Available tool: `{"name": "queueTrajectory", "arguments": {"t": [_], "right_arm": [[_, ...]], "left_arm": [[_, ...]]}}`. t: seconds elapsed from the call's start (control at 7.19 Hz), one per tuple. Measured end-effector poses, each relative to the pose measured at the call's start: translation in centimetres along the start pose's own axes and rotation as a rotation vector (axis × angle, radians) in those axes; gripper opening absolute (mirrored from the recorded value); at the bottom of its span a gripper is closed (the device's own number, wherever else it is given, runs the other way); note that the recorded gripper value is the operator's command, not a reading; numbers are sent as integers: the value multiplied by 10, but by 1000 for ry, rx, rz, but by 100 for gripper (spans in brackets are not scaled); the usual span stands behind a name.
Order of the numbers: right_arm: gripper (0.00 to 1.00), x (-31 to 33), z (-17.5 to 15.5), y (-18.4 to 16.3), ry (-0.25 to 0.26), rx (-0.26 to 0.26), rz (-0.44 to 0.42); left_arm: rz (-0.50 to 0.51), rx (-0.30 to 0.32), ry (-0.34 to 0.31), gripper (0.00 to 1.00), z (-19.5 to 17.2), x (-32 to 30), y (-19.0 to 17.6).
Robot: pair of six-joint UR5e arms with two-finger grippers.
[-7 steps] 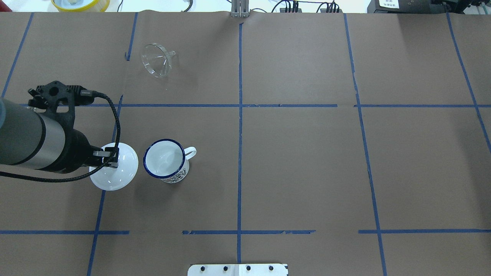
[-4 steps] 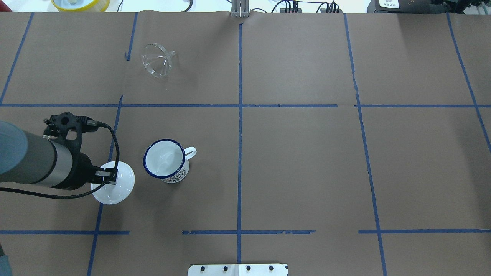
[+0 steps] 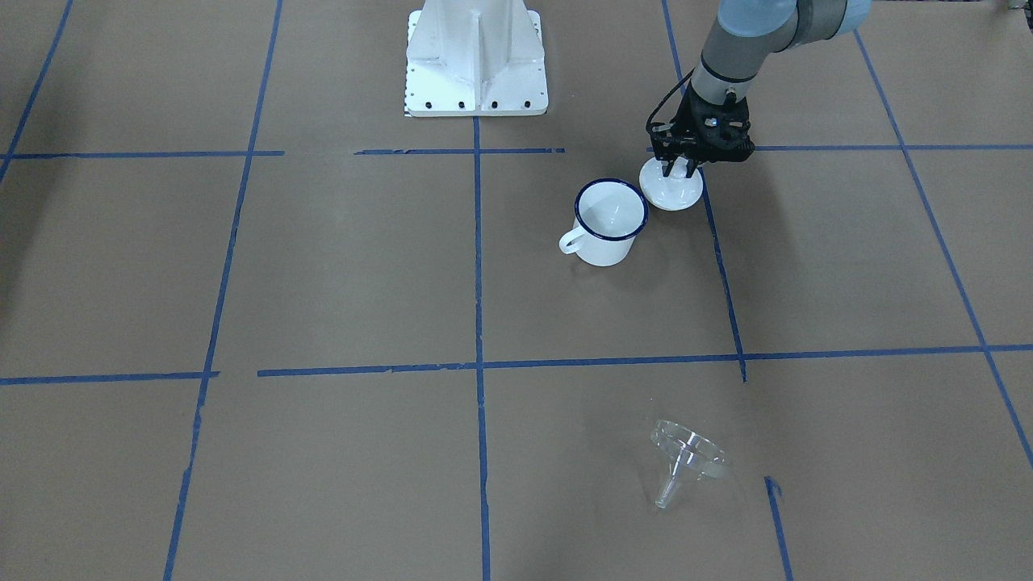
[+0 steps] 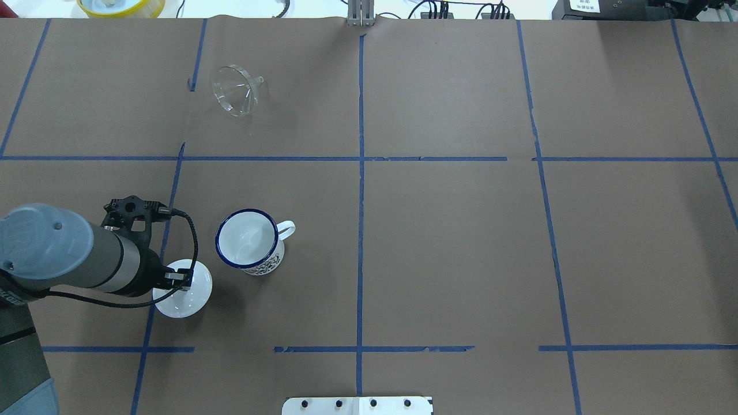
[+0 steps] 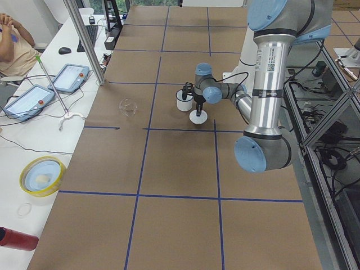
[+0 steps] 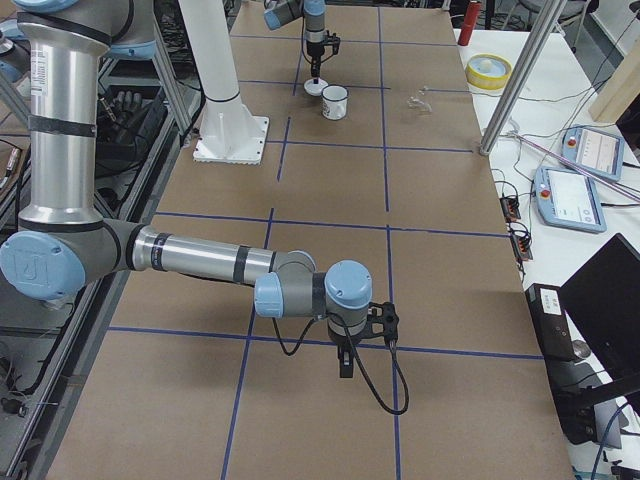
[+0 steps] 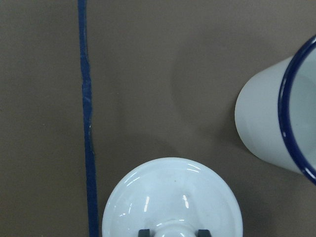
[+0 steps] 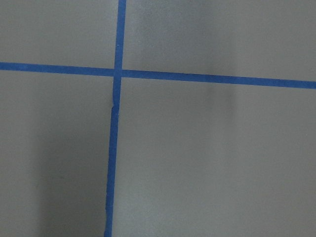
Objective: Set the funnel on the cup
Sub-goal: 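Lift the lid off the mug and carry it nearer the robot, then lower the lid onto the table and open the left gripper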
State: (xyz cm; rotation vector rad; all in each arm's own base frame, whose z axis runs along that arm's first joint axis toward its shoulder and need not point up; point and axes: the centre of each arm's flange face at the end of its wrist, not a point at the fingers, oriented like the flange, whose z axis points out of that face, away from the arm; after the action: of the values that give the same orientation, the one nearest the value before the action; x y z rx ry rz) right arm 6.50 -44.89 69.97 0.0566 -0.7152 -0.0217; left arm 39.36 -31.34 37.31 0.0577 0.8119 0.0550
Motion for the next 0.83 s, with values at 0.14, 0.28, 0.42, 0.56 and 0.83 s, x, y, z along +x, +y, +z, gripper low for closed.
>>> {"name": "queueTrajectory", "arguments": {"t": [0.14, 0.28, 0.42, 0.56, 0.83], "right_arm": [[100, 0, 0, 0, 0, 0, 0], [100, 0, 0, 0, 0, 0, 0], [100, 0, 0, 0, 0, 0, -1], [100, 0, 0, 0, 0, 0, -1], [100, 0, 0, 0, 0, 0, -1]], "left_arm": [[2, -5, -3, 0, 4, 0, 1], [3, -8, -7, 0, 7, 0, 2], [2, -10, -11, 0, 9, -1, 1], [2, -11, -12, 15, 11, -1, 1], [2, -13, -17, 45, 19, -3, 0]]}}
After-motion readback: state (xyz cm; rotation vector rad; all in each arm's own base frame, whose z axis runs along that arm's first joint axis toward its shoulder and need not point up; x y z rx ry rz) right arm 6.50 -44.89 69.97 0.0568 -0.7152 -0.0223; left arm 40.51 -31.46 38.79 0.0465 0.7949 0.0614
